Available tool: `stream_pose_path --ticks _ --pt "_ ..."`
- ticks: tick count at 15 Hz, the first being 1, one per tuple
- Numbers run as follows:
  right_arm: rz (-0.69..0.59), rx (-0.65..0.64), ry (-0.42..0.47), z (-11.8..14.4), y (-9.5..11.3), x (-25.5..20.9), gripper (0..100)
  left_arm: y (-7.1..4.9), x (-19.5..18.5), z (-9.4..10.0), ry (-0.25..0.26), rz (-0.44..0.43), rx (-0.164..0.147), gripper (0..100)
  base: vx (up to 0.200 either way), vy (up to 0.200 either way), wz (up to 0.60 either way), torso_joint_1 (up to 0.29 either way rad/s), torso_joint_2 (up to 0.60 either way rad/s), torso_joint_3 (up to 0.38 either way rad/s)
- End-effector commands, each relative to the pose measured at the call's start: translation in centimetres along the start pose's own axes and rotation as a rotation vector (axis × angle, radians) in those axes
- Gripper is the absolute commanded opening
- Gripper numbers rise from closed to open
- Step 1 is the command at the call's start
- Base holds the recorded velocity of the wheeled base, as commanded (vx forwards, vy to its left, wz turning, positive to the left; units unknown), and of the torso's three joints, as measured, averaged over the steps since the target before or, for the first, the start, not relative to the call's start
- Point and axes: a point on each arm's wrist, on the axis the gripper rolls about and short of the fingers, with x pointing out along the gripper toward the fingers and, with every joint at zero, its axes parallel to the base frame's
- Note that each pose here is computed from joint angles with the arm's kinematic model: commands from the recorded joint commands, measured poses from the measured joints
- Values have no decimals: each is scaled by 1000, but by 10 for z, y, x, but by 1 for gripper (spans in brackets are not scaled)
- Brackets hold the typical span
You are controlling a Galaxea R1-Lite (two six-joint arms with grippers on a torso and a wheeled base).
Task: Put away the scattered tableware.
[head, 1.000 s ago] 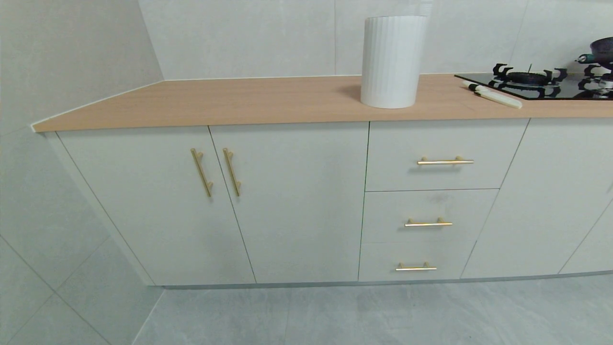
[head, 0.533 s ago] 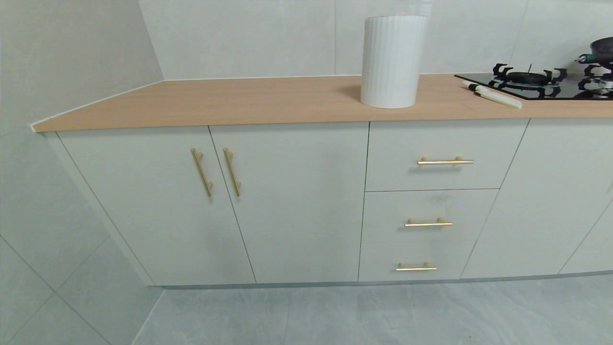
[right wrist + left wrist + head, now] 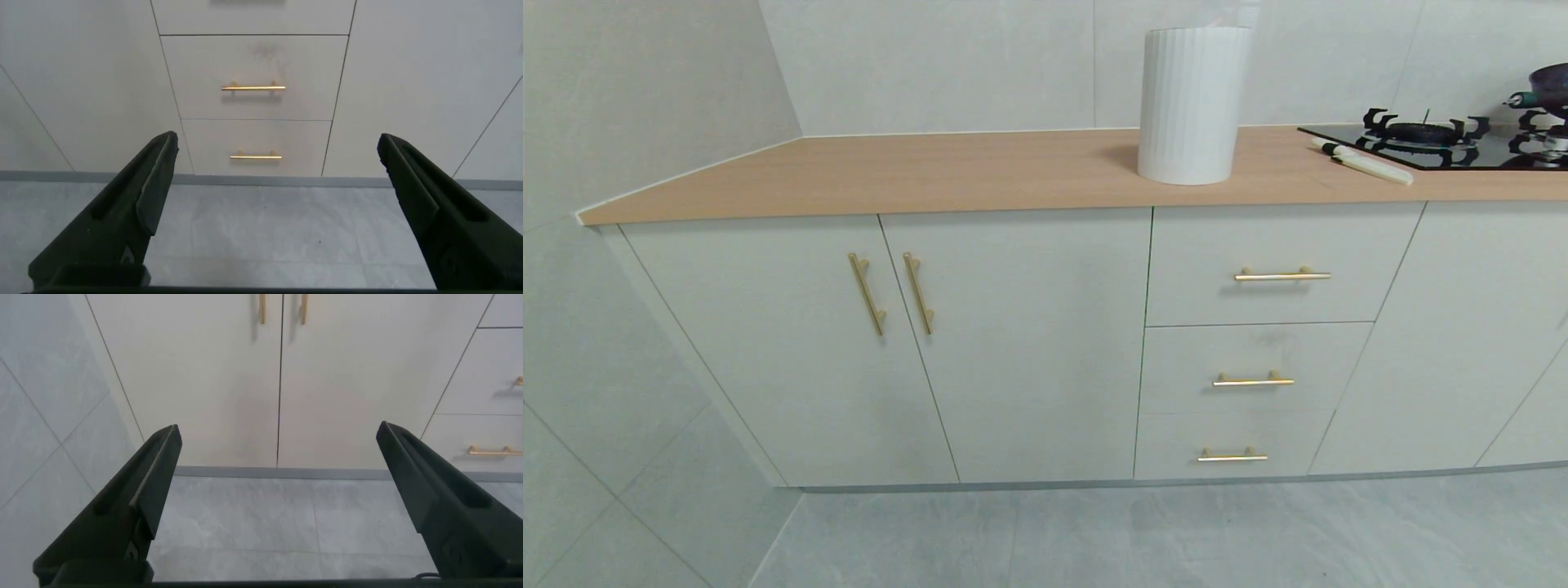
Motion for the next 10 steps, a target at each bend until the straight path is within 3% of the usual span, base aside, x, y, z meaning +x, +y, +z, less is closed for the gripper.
stream_pose_path --ticks 1,10 --pt "1 -2 3 0 0 0 100 0 0 0 0 1 -1 100 200 0 0 7 2 2" --pt "2 -2 3 0 0 0 100 0 0 0 0 1 -2 100 200 0 0 3 2 5"
